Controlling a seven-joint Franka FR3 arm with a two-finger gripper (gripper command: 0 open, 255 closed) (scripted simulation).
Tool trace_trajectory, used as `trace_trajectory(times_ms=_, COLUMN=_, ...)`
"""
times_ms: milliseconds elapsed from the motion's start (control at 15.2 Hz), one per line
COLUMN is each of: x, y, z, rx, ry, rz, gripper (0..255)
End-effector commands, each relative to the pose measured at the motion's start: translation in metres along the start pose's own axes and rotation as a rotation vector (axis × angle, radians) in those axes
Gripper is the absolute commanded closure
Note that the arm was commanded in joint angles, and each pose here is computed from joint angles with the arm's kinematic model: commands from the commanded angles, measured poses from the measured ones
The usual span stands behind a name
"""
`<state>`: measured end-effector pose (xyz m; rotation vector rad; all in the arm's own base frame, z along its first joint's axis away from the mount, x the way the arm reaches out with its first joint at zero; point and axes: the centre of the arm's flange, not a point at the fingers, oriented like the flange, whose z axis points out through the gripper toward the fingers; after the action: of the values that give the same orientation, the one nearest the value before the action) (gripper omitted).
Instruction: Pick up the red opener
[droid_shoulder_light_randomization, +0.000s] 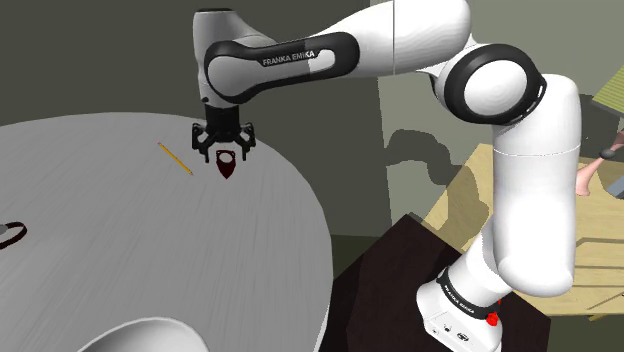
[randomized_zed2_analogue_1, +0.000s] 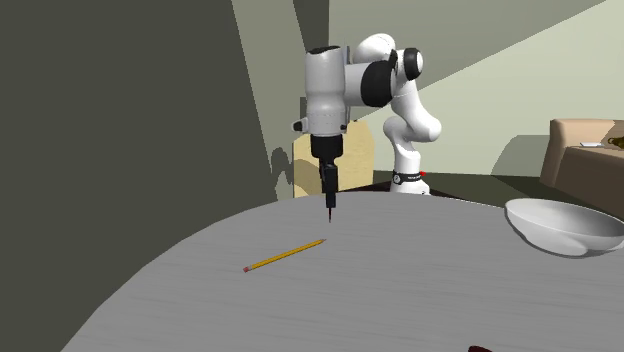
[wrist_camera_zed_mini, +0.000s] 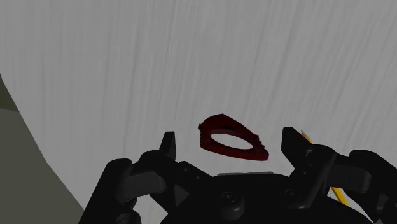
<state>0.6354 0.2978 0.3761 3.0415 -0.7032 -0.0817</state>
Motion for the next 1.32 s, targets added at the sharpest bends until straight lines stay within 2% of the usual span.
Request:
trace_trajectory(times_ms=0, x=0.0, y=-0.001, z=0.004, rx=0.0, ry=0.0, rz=0.0, gripper=0)
trace_trajectory(times_ms=66, x=0.001, y=0.0, z=0.003, rx=0.0, ry=0.0, rz=0.0, gripper=255)
trace_trajectory(times_ms=660, x=0.0, y=-0.001, z=0.004, rx=0.0, ry=0.0, rz=0.0, gripper=255)
trace_trajectory(times_ms=1254, x=-0.002, y=0.001, z=-0.044, rx=0.0, ry=0.0, rz=0.0, gripper=255)
